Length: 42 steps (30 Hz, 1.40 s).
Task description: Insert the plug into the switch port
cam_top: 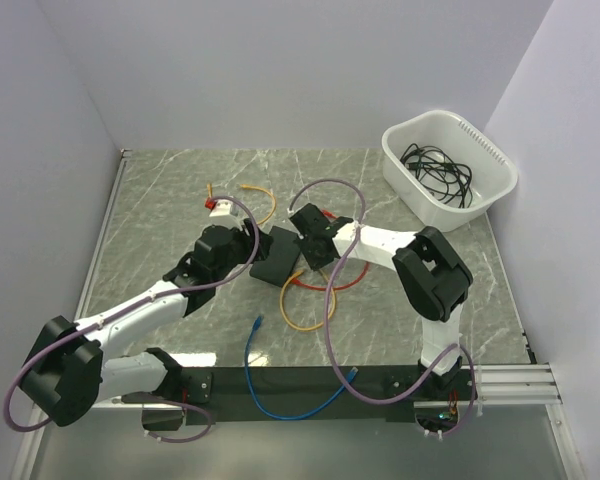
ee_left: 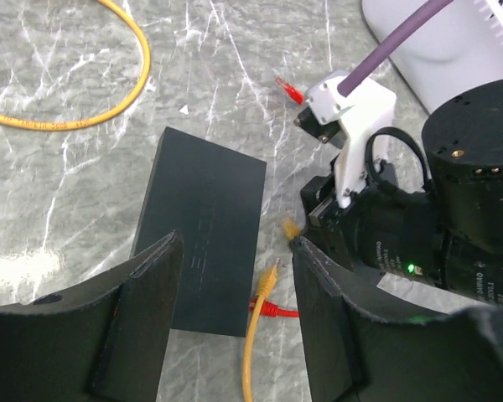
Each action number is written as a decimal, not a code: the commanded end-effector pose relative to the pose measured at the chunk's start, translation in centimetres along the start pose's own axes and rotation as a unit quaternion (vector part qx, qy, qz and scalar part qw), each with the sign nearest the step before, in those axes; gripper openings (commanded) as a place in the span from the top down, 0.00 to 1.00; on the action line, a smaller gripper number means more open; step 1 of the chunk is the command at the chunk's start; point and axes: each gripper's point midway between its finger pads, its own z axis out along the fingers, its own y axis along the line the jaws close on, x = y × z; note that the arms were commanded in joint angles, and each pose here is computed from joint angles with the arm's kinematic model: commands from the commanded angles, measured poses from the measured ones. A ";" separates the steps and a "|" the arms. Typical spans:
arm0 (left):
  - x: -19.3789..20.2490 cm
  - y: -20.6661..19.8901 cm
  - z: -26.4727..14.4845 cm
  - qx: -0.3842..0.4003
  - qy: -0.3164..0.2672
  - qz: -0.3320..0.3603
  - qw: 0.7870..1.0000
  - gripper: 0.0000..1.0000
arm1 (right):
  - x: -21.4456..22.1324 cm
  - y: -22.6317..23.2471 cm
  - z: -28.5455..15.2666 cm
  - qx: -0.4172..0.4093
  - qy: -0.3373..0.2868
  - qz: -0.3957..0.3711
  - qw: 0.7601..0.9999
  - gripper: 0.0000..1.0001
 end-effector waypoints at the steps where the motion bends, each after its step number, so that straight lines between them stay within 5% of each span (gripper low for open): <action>1: -1.2 -1.3 0.0 0.031 -0.021 -0.010 0.999 0.40 | 0.5 3.5 0.4 -0.060 0.005 0.001 0.998 1.00; 12: -1.3 -0.9 0.0 0.029 -0.020 -0.015 0.999 0.40 | 2.7 14.0 -7.8 -0.238 -0.063 -0.078 0.966 1.00; 19: -1.4 -0.5 0.0 0.022 -0.023 -0.015 0.999 0.41 | 1.2 13.1 -12.6 -0.242 -0.149 -0.067 0.957 1.00; 27: -0.1 1.5 1.4 -0.006 0.000 -0.022 1.000 0.40 | 2.5 8.8 -9.0 -0.122 -0.096 -0.030 0.987 1.00; 42: 3.3 3.9 4.9 -0.004 0.046 -0.033 0.998 0.45 | 3.5 11.0 -5.8 -0.155 -0.044 -0.042 0.986 1.00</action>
